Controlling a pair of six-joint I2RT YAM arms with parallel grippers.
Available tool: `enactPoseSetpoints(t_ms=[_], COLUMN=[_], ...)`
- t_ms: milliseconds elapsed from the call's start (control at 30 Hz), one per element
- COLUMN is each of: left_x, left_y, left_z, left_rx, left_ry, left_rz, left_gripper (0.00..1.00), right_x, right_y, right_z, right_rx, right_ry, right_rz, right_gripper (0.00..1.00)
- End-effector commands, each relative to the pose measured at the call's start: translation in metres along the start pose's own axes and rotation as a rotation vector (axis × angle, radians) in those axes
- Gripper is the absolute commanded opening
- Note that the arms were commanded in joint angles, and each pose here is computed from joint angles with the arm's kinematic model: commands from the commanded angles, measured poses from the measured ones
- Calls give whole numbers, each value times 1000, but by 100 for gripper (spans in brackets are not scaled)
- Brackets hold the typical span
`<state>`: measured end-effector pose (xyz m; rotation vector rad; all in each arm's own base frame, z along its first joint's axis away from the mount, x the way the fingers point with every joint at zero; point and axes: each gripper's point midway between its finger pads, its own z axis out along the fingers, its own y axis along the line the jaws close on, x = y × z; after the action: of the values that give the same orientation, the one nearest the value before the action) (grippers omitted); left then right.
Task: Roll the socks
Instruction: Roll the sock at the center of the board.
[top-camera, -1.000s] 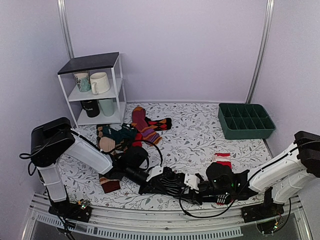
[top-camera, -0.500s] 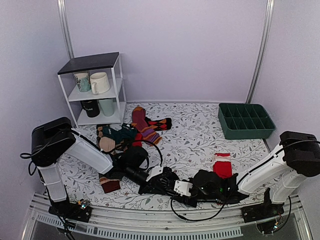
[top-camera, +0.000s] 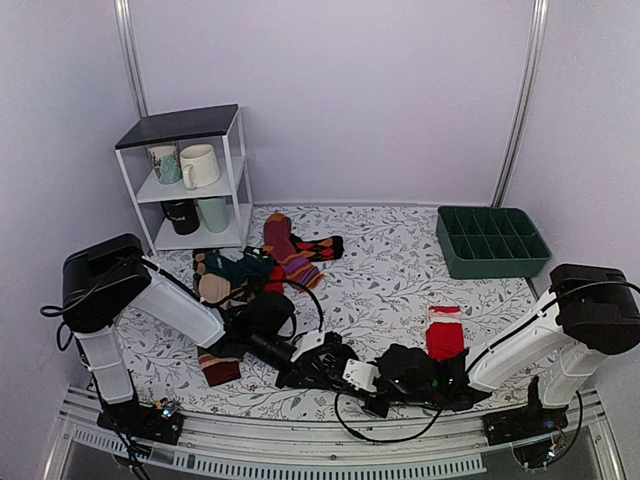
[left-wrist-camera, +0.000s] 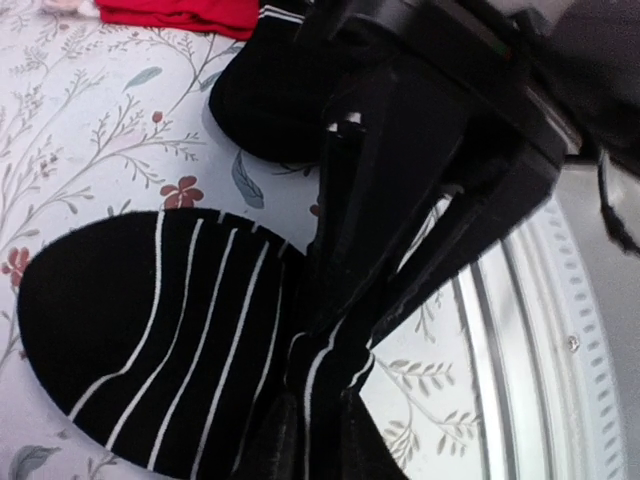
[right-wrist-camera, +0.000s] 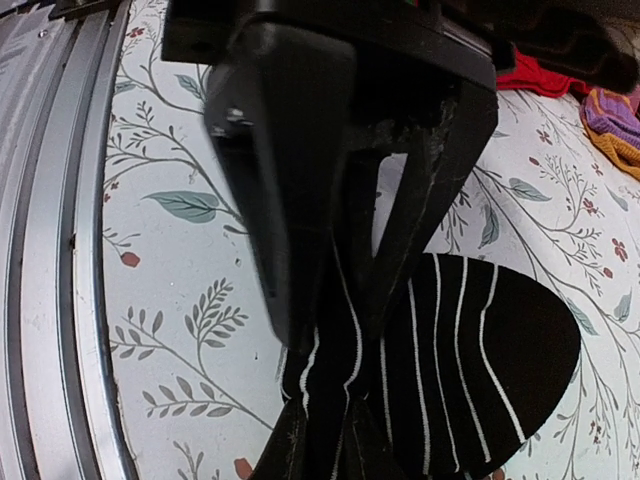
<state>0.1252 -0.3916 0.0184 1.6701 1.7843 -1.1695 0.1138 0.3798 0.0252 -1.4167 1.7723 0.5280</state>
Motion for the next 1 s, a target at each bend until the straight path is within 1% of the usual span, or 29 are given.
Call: enactPoseSetpoints(t_ms=[0, 67, 167, 267, 467, 567, 767, 967], left_x=[15, -4, -32, -40, -31, -31, -29, -15], left_y=[17, 23, 16, 6, 1, 5, 17, 12], left_z=[-16, -32, -58, -70, -55, -42, -16, -1], left_rx=[-187, -286, -385, -417, -377, -367, -370, -322], left_ry=[25, -44, -167, -209, -148, -116, -33, 35], left_rz=[-21, 40, 171, 262, 308, 332, 385, 384], left_gripper=[33, 34, 34, 37, 34, 35, 35, 37], right_x=[49, 53, 61, 66, 73, 80, 95, 100], right_y=[7, 5, 1, -2, -3, -1, 5, 4], right_z=[6, 4, 1, -1, -5, -4, 3, 4], right_rx=[-18, -27, -75, -141, -281, -314, -351, -354], right_ry=[160, 165, 171, 186, 231, 268, 347, 365], right_rz=[118, 180, 279, 393, 648, 724, 809, 836], right_gripper=[9, 9, 8, 9, 9, 9, 8, 9])
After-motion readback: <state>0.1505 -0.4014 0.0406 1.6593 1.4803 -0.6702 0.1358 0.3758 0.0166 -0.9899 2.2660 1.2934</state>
